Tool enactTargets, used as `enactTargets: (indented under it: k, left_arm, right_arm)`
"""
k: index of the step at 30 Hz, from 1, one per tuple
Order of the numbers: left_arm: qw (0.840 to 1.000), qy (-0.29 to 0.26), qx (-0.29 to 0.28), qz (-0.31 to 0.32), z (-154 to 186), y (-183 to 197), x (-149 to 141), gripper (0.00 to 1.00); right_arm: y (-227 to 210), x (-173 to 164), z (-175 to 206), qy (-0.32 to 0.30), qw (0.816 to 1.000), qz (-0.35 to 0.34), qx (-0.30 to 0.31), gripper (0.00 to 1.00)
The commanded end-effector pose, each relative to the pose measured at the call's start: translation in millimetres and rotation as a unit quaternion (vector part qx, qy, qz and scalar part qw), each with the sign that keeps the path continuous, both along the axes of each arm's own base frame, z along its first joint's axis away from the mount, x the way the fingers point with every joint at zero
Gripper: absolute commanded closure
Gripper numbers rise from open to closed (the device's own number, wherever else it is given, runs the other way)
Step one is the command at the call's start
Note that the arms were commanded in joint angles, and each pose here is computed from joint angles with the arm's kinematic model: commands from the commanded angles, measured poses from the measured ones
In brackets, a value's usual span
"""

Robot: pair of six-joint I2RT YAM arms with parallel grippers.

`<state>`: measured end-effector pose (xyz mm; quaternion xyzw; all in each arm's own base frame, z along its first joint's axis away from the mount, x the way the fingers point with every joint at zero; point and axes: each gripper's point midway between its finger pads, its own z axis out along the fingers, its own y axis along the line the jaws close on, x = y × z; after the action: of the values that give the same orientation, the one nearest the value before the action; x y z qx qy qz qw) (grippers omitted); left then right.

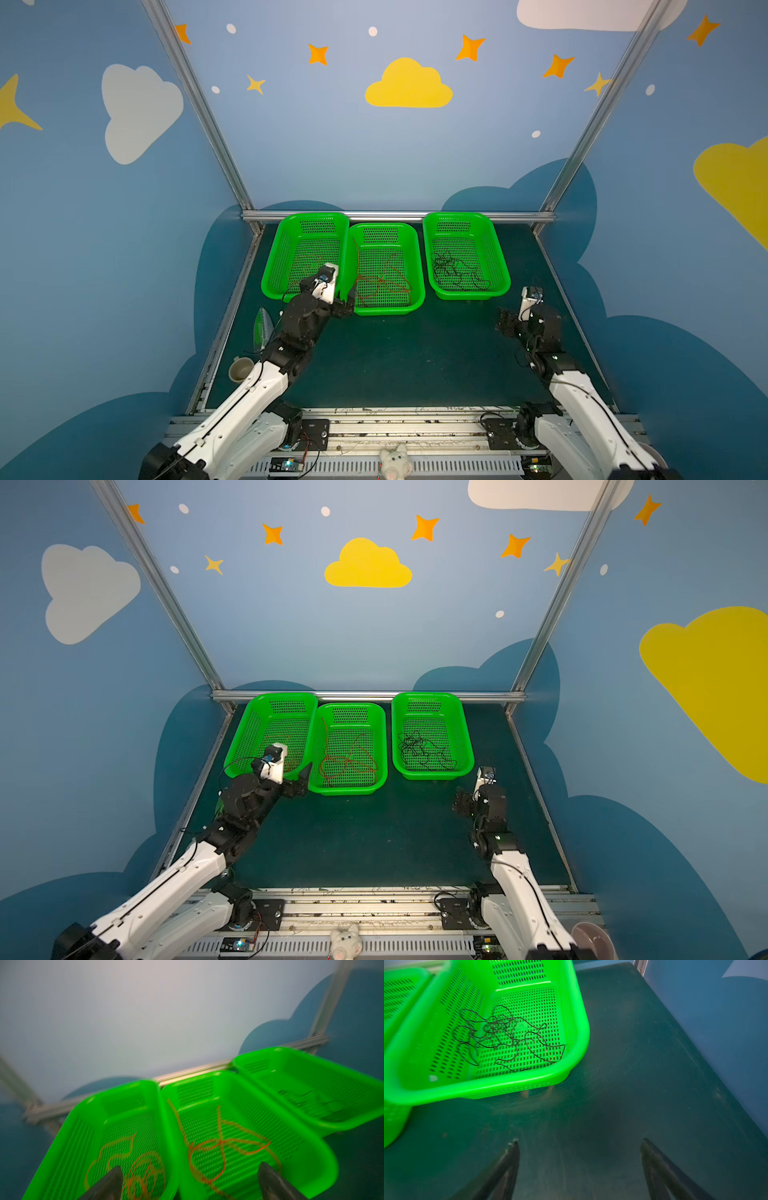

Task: Untangle and sort cables by color
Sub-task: Reset both arms

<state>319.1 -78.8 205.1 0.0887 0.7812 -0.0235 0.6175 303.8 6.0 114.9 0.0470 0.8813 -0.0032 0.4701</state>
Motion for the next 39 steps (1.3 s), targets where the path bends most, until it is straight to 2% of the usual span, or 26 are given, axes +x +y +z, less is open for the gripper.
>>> enactTargets:
  k: [1,3,5,6,7,9,11,14,17,19,21,26,39]
  left_arm:
    - [0.996,0.000,0.006,0.084,-23,45,-1,0.00]
    - [0.993,0.007,0.020,0.115,-37,62,4,0.00]
    - [0.992,0.023,0.012,0.127,-46,70,13,0.00]
    - [0.992,0.030,0.007,0.120,-50,70,18,0.00]
    - [0.993,0.028,0.002,0.113,-55,68,24,0.00]
    - [0.995,0.013,-0.007,0.095,-58,62,34,0.00]
    - [0.998,0.027,0.018,0.061,-67,52,43,0.00]
    - [0.997,0.027,0.021,0.063,-82,56,51,0.00]
    - [0.997,0.038,-0.001,0.074,-99,66,56,0.00]
    - [0.997,0.049,-0.001,0.061,-113,63,60,0.00]
    - [0.997,0.042,-0.006,0.063,-117,63,66,0.00]
    - [0.993,0.085,-0.011,0.080,-121,72,74,0.00]
    - [0.993,0.084,-0.012,0.083,-121,73,73,0.00]
  right_arm:
    - [-11,30,11,-0.021,0.999,-0.045,-0.002,0.11]
    - [-11,41,1,0.004,0.999,-0.040,-0.008,0.11]
    - [-10,52,-8,0.005,0.999,-0.025,-0.024,0.11]
    - [-10,57,-10,0.002,0.999,-0.018,-0.035,0.11]
    - [-9,60,-7,0.001,0.999,-0.027,-0.016,0.11]
    - [-2,65,-1,-0.031,0.999,-0.004,-0.005,0.11]
    - [7,67,1,-0.061,0.998,0.029,-0.007,0.11]
    - [15,67,-16,-0.080,0.995,0.056,-0.006,0.11]
    - [38,73,-18,-0.092,0.986,0.136,-0.015,0.10]
    - [36,77,-25,-0.044,0.991,0.125,0.007,0.10]
    - [31,83,-27,-0.032,0.993,0.115,0.012,0.10]
    - [27,85,-28,-0.022,0.994,0.103,0.015,0.10]
    - [28,86,-29,-0.018,0.994,0.104,0.016,0.10]
